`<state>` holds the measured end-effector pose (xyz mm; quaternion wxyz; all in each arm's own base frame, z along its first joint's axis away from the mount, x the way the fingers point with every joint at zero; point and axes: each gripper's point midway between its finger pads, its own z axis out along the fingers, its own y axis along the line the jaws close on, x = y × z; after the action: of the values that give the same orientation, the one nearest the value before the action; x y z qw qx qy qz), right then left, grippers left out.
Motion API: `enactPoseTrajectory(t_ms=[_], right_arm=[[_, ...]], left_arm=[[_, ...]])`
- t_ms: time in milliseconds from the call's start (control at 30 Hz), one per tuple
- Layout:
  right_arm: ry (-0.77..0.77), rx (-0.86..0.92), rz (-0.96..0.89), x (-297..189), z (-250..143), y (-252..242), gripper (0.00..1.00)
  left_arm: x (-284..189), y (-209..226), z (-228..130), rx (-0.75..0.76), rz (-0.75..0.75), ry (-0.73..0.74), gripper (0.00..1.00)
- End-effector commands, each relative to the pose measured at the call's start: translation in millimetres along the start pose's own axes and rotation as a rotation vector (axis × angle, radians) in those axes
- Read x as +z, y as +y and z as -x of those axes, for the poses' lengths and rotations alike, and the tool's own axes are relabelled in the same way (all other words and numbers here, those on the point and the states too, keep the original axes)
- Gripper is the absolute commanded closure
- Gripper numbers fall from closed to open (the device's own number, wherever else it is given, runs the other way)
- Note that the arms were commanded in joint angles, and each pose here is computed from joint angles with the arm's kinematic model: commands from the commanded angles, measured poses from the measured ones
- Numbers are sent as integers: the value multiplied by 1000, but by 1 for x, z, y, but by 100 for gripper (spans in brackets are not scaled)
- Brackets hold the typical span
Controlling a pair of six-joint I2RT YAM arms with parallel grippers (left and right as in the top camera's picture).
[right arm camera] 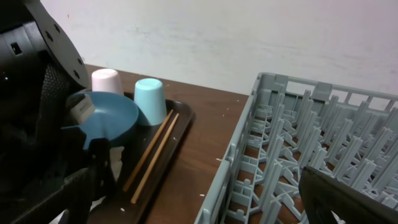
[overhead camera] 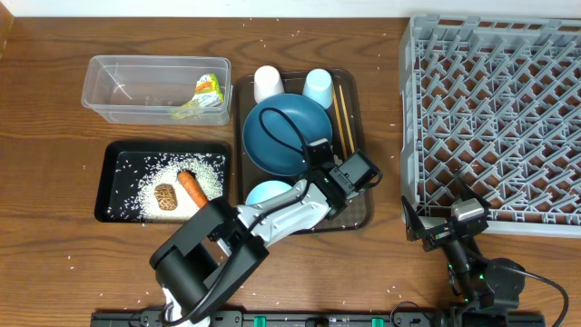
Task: Sort waste into correct bins and load items into the dishwasher rack
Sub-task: 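Close the left gripper on the white tissue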
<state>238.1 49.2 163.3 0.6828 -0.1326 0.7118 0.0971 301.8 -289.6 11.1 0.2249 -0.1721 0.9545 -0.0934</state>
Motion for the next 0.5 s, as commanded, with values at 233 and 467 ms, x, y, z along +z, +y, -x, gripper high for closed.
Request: enactPoseTrajectory(t_ms=[233,467], right_arm=[[5,-10,-26,-1,-2,-6,1],[5,-10,-26,-1,-2,-6,1]], left_arm=[[12,12,-6,21,51,11,40],[8,10,-7,19,38,23,69]])
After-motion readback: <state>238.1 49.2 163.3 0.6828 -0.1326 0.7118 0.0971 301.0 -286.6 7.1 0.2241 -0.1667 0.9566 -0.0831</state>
